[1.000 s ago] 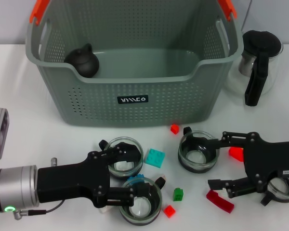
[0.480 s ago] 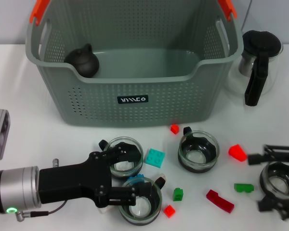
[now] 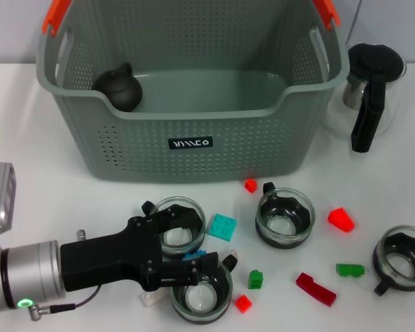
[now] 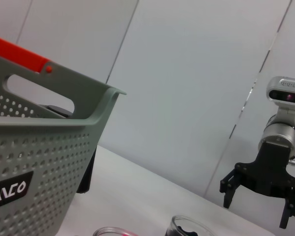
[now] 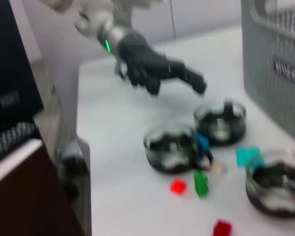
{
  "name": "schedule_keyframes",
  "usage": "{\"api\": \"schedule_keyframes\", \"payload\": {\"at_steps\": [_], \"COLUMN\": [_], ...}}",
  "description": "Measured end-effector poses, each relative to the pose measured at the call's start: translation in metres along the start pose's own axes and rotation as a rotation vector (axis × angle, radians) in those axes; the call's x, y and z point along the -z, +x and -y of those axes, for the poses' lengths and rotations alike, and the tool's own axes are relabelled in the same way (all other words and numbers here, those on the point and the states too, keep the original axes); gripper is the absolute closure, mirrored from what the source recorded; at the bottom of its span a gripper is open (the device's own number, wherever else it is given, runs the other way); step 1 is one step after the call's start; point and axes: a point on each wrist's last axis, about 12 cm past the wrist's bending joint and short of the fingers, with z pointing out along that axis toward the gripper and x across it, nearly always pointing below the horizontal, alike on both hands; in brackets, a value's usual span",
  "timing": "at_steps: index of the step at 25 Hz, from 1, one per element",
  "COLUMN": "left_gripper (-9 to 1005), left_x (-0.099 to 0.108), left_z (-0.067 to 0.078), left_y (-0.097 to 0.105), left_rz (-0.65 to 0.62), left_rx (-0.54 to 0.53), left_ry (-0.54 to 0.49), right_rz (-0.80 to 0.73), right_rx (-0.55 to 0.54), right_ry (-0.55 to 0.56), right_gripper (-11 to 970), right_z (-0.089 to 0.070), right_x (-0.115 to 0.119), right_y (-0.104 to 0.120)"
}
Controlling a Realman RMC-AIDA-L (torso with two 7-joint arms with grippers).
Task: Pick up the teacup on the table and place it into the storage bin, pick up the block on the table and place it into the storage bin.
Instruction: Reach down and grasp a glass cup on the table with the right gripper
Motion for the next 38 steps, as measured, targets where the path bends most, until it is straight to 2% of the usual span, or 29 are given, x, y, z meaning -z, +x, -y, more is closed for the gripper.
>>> {"api": "schedule_keyframes", "payload": {"at_steps": [4,13,32,38], "left_gripper": [87,89,93,94], "left_x": [-0.002,0.001,0.005,0.006], "left_z": [-0.001,-0.001,0.000,0.001], "left_y": [0.002,0.003,0.006,0.007], "left_rz": [-0.001,0.028,0.051,0.054], "left_rx": [0.009,0.021,0.036,0.039], "left_ry": [-0.011,-0.039,-0.068,-0.073], "right_rz": [-0.097,-0.199,-0.406,-0.445], "right_rx": [-0.024,-0.020,0.032,0.080], "right_ry": [0.012,0.003,-0.012,0.002], "right_gripper": [14,15,15,14], "right_z": [0.005,0.014,0.035,0.036], "right_x": [0.005,0.006,-0.035,-0.047], "right_y": [-0.006,-0.014,-0.025,-0.033]}}
